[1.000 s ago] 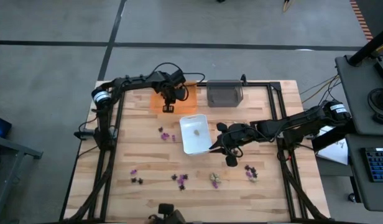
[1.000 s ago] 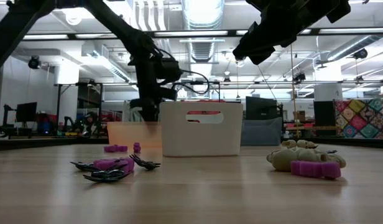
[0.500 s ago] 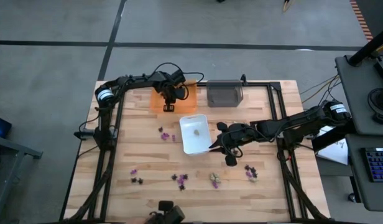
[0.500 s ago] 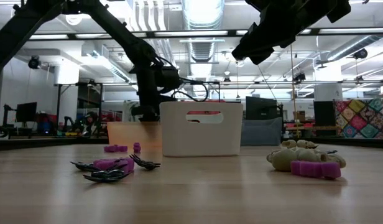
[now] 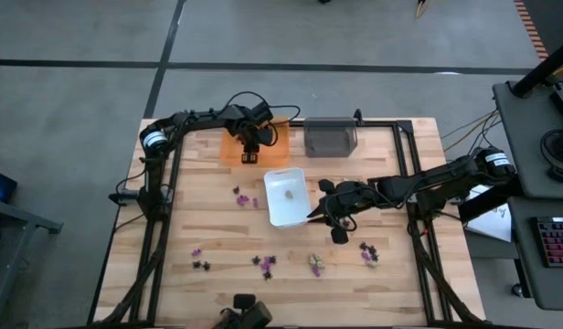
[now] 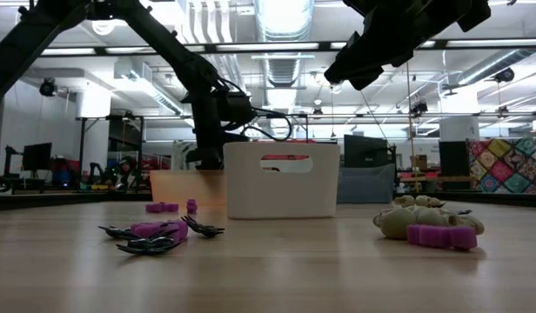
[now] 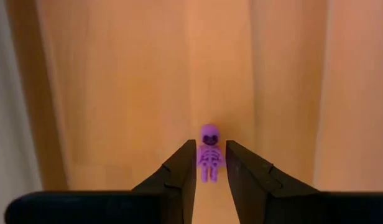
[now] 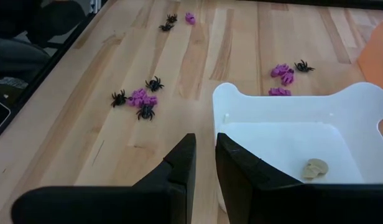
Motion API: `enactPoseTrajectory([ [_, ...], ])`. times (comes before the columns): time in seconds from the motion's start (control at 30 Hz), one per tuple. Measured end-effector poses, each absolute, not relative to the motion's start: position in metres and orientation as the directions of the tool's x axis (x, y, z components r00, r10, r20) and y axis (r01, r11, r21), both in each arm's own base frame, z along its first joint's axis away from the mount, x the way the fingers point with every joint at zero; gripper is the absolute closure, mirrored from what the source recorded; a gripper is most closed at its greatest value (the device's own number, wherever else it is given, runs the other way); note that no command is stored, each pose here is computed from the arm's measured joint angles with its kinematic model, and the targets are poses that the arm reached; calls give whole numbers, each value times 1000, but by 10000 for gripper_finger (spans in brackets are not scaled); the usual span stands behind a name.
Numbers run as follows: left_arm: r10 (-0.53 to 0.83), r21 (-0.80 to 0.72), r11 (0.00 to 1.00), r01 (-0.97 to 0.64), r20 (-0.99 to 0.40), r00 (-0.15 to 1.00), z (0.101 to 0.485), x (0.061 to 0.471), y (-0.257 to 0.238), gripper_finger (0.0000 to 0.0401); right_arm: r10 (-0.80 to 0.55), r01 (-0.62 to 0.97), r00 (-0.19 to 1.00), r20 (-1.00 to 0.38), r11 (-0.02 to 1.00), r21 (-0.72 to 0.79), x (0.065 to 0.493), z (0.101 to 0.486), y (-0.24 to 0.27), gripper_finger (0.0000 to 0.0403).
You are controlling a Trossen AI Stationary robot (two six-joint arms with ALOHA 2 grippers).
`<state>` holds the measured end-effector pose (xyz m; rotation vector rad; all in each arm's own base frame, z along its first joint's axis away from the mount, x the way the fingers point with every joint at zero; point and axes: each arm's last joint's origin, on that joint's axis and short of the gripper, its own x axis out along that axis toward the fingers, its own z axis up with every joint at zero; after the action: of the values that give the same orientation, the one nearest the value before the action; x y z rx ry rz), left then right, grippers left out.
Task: Sort Halloween decoration
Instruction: Put the white skull toy into the white bin
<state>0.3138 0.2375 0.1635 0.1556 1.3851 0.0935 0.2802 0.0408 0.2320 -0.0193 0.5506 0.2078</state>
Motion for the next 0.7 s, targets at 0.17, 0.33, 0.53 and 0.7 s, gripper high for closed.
enactPoseTrajectory([
  [0.17,161,163,987,-4,-969,187,166,313,238,328,191,-200,832,-521,979,39,280,232,41,351],
  [0.33,192,187,981,-45,-954,230,191,308,234,328,184,-180,840,-510,982,59,281,233,41,351],
  [0.53,254,216,966,-144,-903,347,237,298,226,328,103,-81,866,-490,995,64,285,243,39,351],
  [0.7,165,66,978,-200,-830,533,278,288,208,335,-70,97,887,-456,995,37,289,253,34,351],
])
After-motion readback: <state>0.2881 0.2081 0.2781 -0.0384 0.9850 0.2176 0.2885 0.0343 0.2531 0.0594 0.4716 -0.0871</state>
